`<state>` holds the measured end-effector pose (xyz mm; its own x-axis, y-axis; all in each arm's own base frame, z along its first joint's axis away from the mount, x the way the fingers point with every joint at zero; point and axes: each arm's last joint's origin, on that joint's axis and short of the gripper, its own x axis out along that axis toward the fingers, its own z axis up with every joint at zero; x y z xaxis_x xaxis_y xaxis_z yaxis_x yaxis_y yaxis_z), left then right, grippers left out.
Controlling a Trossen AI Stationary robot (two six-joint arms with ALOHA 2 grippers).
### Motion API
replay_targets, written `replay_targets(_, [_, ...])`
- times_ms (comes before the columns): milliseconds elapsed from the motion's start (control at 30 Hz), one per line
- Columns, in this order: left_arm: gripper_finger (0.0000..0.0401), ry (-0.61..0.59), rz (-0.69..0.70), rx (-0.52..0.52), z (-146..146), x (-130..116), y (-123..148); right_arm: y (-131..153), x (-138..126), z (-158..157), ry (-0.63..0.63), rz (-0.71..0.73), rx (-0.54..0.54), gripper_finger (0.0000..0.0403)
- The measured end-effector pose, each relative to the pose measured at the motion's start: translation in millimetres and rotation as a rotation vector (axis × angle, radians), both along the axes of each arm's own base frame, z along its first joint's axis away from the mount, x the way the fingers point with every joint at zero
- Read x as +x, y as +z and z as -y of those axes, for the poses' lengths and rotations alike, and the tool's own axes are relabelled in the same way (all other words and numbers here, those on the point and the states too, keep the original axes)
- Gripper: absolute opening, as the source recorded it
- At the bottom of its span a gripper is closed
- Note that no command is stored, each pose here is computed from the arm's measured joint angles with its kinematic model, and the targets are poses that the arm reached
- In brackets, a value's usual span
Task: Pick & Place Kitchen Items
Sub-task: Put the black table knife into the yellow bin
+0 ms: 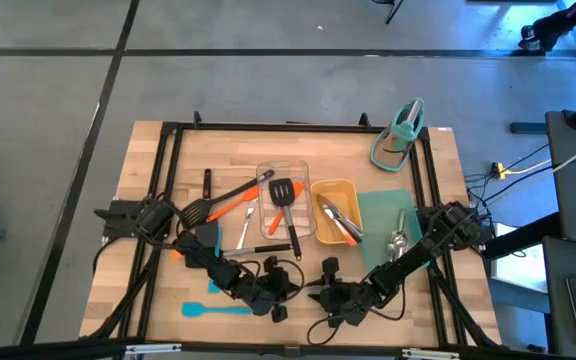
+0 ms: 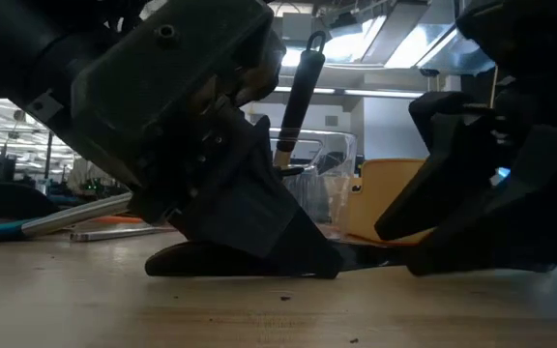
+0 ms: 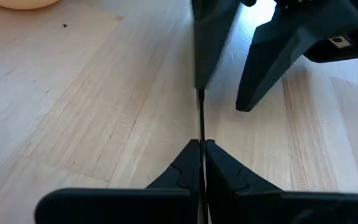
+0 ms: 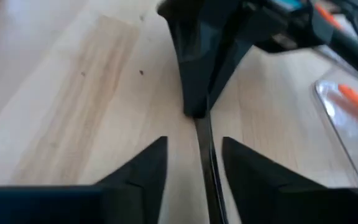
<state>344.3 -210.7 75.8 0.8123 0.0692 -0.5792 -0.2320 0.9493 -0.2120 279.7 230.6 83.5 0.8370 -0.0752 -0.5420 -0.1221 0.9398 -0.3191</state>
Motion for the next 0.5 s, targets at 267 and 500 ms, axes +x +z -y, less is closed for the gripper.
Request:
replay_targets(267, [0.0003,-0.029,-0.003,0.058,8,-6,-1,0,5,8,-0.136,-0.114,0.096,0.0222])
replay_targets(500, [0.0003,-0.042,-0.002,0.079,14,-11,-1,-2,8,14,-0.172,-0.196,0.241,0.0170])
